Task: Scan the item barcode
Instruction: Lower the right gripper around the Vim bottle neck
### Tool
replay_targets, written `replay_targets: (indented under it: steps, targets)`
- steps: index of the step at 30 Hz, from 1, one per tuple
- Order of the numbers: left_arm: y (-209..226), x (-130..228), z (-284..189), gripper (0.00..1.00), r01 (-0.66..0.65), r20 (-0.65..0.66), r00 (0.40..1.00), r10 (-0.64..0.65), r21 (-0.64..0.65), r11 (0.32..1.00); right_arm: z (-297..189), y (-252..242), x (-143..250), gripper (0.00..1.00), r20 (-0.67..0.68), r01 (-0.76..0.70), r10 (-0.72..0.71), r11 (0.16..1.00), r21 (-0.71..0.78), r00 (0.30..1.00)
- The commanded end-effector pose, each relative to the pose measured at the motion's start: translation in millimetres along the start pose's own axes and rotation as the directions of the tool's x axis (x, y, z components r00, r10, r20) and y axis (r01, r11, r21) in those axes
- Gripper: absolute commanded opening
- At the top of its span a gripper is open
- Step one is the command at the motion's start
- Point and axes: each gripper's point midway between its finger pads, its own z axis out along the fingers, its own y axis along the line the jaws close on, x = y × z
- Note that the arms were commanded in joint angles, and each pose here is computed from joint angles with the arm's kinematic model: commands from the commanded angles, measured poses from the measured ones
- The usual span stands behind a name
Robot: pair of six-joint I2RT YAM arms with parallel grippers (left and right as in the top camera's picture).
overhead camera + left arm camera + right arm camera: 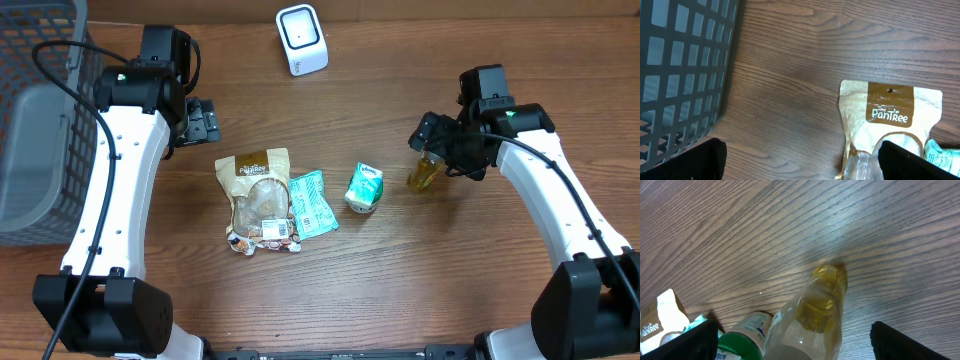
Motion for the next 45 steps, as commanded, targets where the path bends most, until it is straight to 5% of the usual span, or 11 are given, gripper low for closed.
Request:
replay_targets:
  steps: [1, 12, 19, 25, 28, 45]
  targets:
    - [3, -5, -1, 1.00, 0.000, 0.012, 1.000, 0.000, -0.012, 1.000, 4, 0, 4, 0.90, -0.014, 0.006, -0.006, 1.000, 0.001, 1.000]
    - [3, -5, -1, 1.00, 0.000, 0.012, 1.000, 0.000, -0.012, 1.000, 14, -10, 17, 0.84, -0.051, 0.000, 0.001, 1.000, 0.025, 0.999]
    - [3, -5, -1, 1.00, 0.000, 0.012, 1.000, 0.000, -0.012, 1.000, 14, -11, 16, 0.61, -0.044, 0.010, -0.009, 1.000, 0.029, 0.999]
    - [3, -5, -1, 0.99, 0.000, 0.012, 1.000, 0.000, -0.012, 1.000, 14, -11, 16, 0.56, -0.053, 0.212, -0.210, 0.977, 0.021, 0.976]
    - [3, -5, -1, 1.00, -0.001, 0.012, 1.000, 0.001, -0.012, 1.000, 14, -12, 16, 0.42, -0.052, 0.299, -0.298, 0.954, 0.018, 0.953]
    - [3, -5, -1, 1.00, 0.000, 0.012, 1.000, 0.000, -0.012, 1.000, 9, -4, 3, 0.41, -0.007, 0.504, -0.504, 0.863, 0.013, 0.863]
